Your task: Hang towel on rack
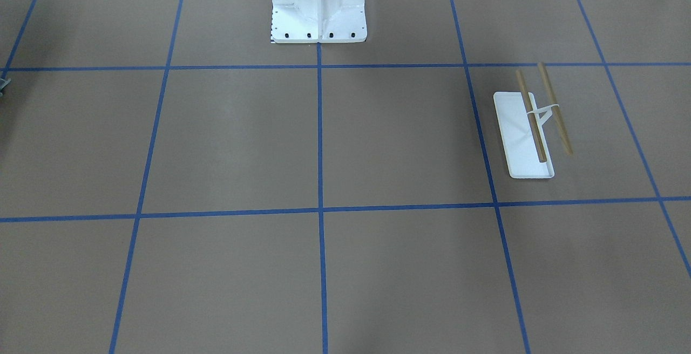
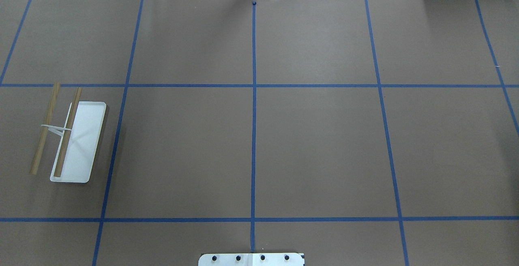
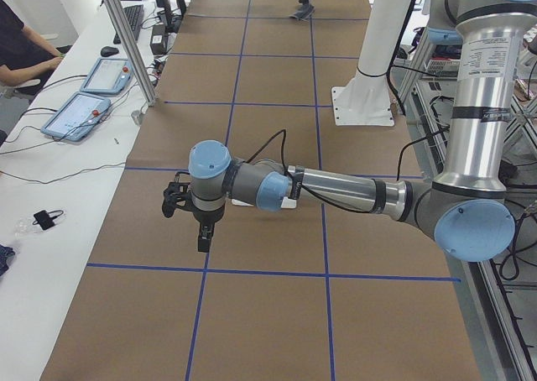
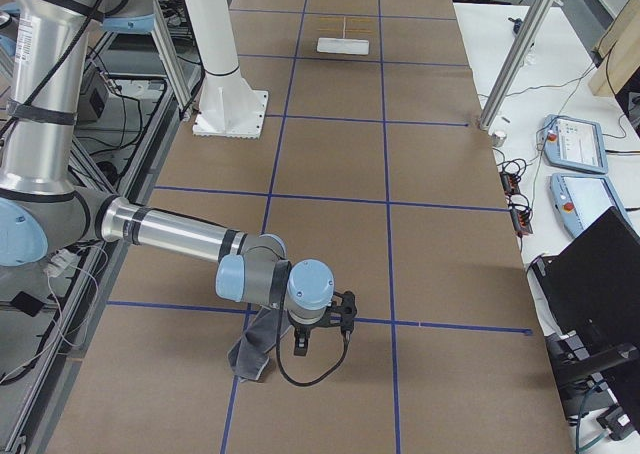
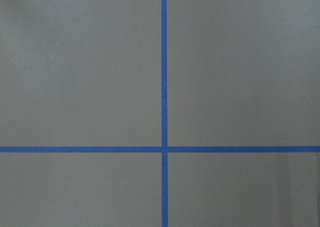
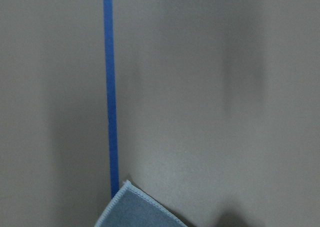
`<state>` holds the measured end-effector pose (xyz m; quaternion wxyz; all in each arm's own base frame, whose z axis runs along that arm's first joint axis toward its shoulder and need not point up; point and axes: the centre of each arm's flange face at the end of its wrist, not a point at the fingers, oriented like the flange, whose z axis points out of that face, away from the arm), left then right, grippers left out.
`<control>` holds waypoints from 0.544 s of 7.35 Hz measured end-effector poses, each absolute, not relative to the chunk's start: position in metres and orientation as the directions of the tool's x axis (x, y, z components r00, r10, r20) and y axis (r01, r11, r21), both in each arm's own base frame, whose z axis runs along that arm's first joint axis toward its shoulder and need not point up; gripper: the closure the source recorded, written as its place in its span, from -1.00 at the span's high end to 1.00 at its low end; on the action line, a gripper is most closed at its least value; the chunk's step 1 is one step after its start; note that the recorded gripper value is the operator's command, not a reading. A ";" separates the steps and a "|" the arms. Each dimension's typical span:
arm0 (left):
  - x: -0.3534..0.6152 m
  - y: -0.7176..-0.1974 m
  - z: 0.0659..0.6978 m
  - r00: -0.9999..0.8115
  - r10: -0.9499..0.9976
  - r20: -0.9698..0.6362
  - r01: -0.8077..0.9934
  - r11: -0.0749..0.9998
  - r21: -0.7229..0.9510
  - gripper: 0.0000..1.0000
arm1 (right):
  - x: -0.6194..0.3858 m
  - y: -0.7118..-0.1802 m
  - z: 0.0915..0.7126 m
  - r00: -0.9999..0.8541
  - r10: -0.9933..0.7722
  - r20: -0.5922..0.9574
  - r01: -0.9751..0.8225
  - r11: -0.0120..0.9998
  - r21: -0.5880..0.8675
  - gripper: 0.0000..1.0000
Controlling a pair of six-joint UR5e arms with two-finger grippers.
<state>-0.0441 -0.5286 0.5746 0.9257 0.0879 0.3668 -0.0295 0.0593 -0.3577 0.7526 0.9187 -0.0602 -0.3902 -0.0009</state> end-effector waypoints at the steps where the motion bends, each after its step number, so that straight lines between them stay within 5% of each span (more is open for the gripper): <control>1: -0.043 -0.528 0.573 0.720 0.013 -0.694 0.117 0.983 0.140 0.97 | 0.058 -0.350 0.764 0.705 0.054 0.707 0.058 0.989 -0.133 1.00; 4: -0.041 -0.527 0.569 0.705 0.020 -0.709 0.114 0.983 0.141 0.97 | 0.051 -0.317 0.793 0.710 0.061 0.701 0.100 0.977 -0.186 1.00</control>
